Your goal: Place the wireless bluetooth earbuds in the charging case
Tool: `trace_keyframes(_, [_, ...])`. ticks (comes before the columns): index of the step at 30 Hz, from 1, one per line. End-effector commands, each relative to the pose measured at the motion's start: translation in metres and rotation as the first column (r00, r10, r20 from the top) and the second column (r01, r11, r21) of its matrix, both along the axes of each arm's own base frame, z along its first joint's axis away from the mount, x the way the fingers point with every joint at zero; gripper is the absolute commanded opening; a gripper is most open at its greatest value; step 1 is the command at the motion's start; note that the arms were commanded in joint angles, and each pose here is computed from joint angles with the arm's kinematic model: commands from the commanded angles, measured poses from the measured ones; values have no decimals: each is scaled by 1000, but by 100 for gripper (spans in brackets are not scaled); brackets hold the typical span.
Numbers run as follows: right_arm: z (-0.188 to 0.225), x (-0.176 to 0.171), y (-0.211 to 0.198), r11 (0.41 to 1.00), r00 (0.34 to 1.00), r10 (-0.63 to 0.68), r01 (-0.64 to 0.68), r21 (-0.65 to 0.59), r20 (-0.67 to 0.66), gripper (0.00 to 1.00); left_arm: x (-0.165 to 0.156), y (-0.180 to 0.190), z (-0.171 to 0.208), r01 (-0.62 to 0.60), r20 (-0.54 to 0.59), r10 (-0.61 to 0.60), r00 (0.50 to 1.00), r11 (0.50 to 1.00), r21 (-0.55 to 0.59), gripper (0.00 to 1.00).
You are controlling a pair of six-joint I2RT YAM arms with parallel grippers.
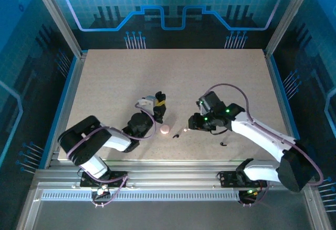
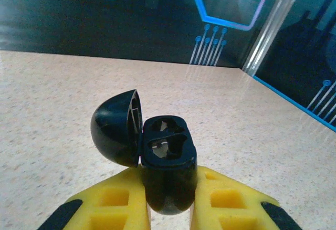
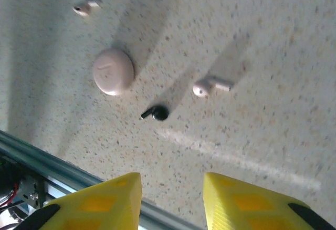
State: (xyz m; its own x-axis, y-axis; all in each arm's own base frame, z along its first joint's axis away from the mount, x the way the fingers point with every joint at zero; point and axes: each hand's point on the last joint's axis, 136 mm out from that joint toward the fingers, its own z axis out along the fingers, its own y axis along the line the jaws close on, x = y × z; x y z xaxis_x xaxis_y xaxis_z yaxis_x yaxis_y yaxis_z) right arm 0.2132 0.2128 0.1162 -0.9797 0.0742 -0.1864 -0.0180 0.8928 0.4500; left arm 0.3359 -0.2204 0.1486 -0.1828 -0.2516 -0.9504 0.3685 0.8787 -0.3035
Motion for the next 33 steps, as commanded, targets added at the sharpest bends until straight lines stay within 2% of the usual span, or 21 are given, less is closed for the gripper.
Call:
trace_keyframes(1, [-7,-15,-3,972,959,-227,212,-103,-168,39,-1,28,-12,-75,-111,67,992,995,-63,6])
trace_keyframes(5, [-19,-23,15,941,904,-335,303,-154,-267,40,-6,48,-19,-109,-187,104,977,994,-16,7])
trace_keyframes(12, [-38,-14,53,895,843,-445,402,-194,-303,40,-17,80,-23,-160,-208,166,964,986,43,9])
trace_keyframes(19, [-61,-10,80,879,800,-475,418,-229,-365,39,-21,99,-14,-185,-191,193,962,981,57,10])
trace_keyframes(33, [-85,-3,76,846,762,-528,433,-312,-374,36,-23,117,-20,-210,-205,222,953,974,78,11])
